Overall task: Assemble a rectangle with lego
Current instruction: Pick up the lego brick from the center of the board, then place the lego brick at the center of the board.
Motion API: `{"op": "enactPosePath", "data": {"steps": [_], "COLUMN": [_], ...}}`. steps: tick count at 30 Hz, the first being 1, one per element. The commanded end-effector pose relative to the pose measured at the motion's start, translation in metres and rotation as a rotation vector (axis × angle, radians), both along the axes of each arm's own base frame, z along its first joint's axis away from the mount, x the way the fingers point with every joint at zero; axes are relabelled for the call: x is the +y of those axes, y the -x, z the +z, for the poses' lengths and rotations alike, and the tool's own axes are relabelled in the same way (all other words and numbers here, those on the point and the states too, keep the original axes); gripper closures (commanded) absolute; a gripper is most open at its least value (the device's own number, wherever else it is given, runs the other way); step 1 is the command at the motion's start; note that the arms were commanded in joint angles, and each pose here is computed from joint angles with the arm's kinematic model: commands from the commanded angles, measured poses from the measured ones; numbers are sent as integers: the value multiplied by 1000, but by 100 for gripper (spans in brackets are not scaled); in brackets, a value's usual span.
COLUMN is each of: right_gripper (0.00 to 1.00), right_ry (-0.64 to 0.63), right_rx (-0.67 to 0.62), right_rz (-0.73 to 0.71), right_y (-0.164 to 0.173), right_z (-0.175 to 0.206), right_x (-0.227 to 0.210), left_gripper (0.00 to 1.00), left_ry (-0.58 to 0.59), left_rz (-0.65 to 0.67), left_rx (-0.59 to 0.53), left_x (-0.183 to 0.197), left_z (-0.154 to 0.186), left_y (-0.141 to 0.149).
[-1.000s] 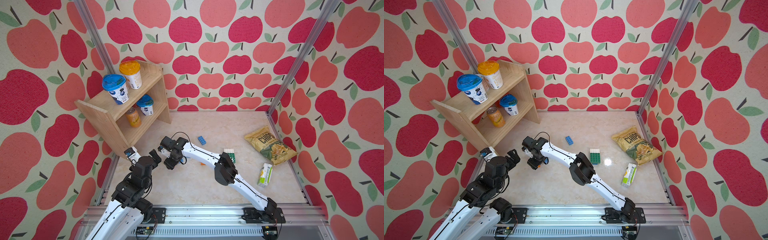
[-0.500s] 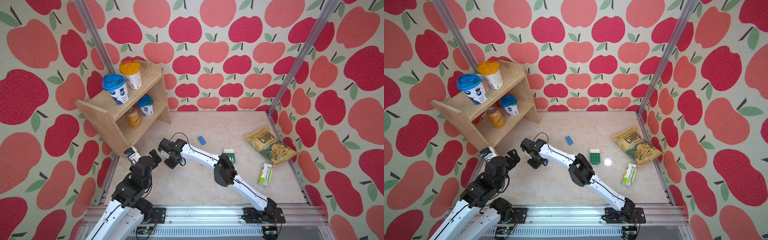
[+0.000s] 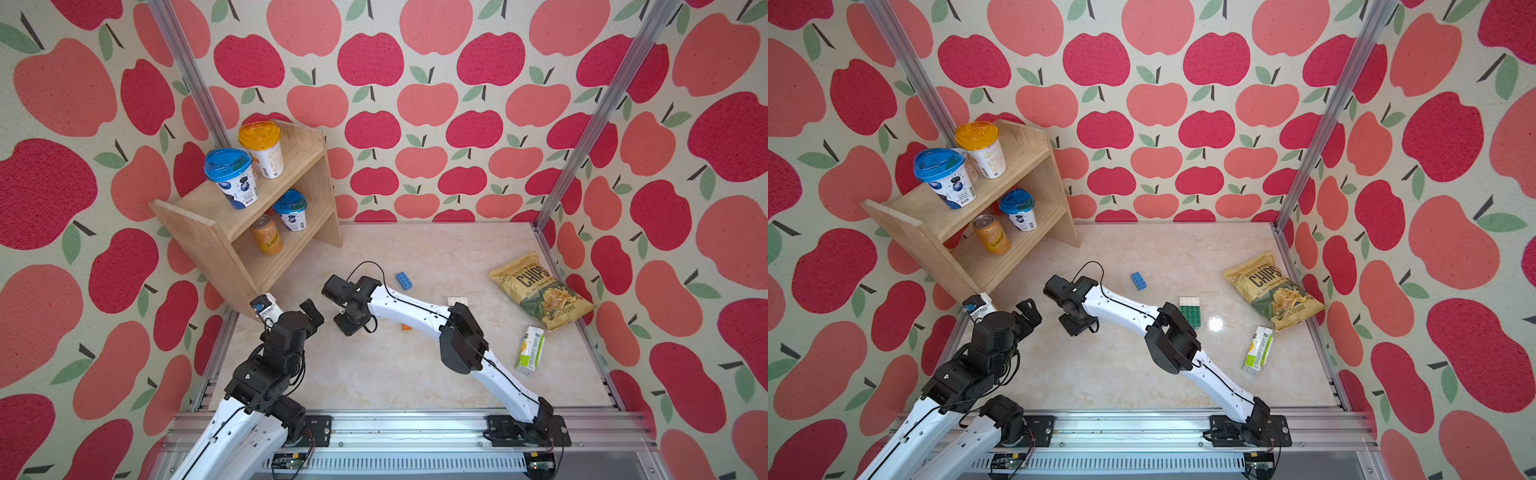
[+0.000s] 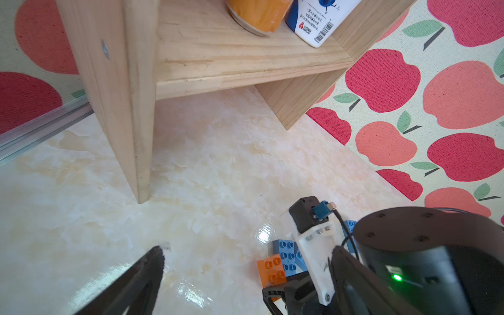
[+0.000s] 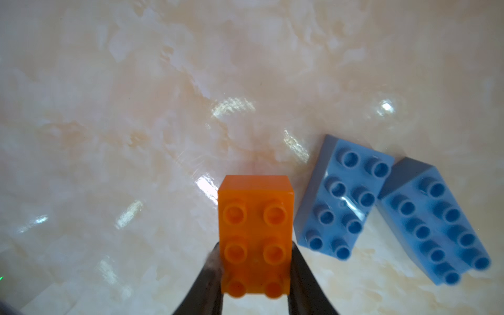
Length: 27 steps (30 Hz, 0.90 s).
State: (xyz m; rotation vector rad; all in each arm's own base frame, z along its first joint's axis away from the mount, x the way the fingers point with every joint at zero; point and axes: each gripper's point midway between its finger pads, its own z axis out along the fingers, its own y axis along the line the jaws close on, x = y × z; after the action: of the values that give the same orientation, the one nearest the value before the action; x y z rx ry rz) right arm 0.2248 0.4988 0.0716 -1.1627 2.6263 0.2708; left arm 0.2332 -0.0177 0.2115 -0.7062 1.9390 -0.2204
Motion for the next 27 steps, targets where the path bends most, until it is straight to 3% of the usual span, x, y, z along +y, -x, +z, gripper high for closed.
{"op": "enactPosePath", "data": {"steps": [1,7,16,21,27], "right_gripper": [100,100,100,100,100], "right_ry": [-60,12,65,73,108], "right_rx": [-84,-64,37,94,121], "right_rz": [-153,-384,-559,-605,-631], "right_y": [-15,-10,18,30,32], "right_z": [45,40,20,2,-18], "right_x": [-16,-86,-166,-182,-184], "left_gripper": [3,3,3,3,3], "left_ry": [1,-9,33,74,90], "left_rz": [-31,-95,-206,-267,-278], "left_rx": [-12,42,203,285,267], "left_x": [-5,-23,-57,-78,-83], "left_z": [11,4,-30,-49,-51], "left_y": [-5,-19,-48,-60,-66]}}
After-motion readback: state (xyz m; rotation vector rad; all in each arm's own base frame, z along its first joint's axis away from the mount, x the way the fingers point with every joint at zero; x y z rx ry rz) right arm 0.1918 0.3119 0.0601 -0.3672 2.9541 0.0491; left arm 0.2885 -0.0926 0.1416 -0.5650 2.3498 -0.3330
